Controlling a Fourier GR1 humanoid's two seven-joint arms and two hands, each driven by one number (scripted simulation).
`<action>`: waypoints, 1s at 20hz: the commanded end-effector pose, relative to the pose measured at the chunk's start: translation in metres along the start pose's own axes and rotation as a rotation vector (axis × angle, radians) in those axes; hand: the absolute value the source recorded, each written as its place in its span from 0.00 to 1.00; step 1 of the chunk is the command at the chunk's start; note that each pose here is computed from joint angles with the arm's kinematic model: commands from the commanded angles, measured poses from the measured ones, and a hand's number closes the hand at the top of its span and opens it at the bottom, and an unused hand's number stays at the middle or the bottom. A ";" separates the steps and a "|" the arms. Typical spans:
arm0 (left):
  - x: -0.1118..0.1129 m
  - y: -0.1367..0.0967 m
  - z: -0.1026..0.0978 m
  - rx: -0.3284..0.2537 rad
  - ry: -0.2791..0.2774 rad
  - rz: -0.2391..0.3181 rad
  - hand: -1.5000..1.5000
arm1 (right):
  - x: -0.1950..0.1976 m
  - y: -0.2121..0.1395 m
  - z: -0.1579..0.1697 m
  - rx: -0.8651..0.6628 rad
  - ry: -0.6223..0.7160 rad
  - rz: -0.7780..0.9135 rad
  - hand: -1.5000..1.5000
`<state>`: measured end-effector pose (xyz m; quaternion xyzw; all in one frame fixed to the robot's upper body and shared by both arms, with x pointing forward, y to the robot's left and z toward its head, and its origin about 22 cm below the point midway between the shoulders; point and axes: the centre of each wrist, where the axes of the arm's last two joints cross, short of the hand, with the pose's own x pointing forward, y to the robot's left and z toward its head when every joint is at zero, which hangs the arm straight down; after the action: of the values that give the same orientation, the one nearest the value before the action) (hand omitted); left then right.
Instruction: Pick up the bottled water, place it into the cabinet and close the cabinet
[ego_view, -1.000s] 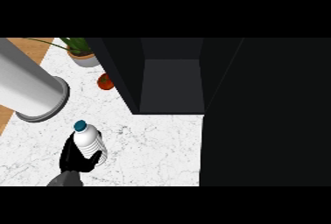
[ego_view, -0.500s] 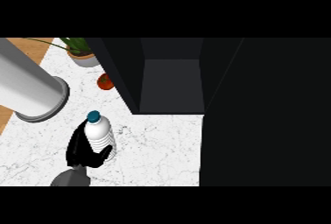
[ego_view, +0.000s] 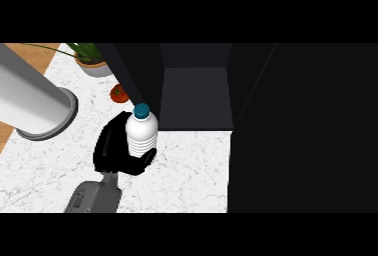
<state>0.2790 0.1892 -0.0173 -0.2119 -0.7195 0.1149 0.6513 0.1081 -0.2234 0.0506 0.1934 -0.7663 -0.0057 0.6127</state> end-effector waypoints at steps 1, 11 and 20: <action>-0.002 -0.039 -0.009 -0.003 -0.020 -0.037 1.00 | -0.002 0.002 -0.004 0.016 -0.017 0.011 0.00; 0.021 -0.102 -0.085 0.015 -0.059 -0.227 1.00 | 0.000 0.006 -0.004 -0.003 0.007 -0.019 0.00; 0.035 -0.122 -0.117 0.073 -0.088 -0.364 1.00 | -0.008 0.002 -0.003 0.018 0.006 -0.005 0.00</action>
<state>0.3285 0.1115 0.0313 -0.0478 -0.7515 0.0723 0.6540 0.1156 -0.2191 0.0463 0.2017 -0.7659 -0.0076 0.6104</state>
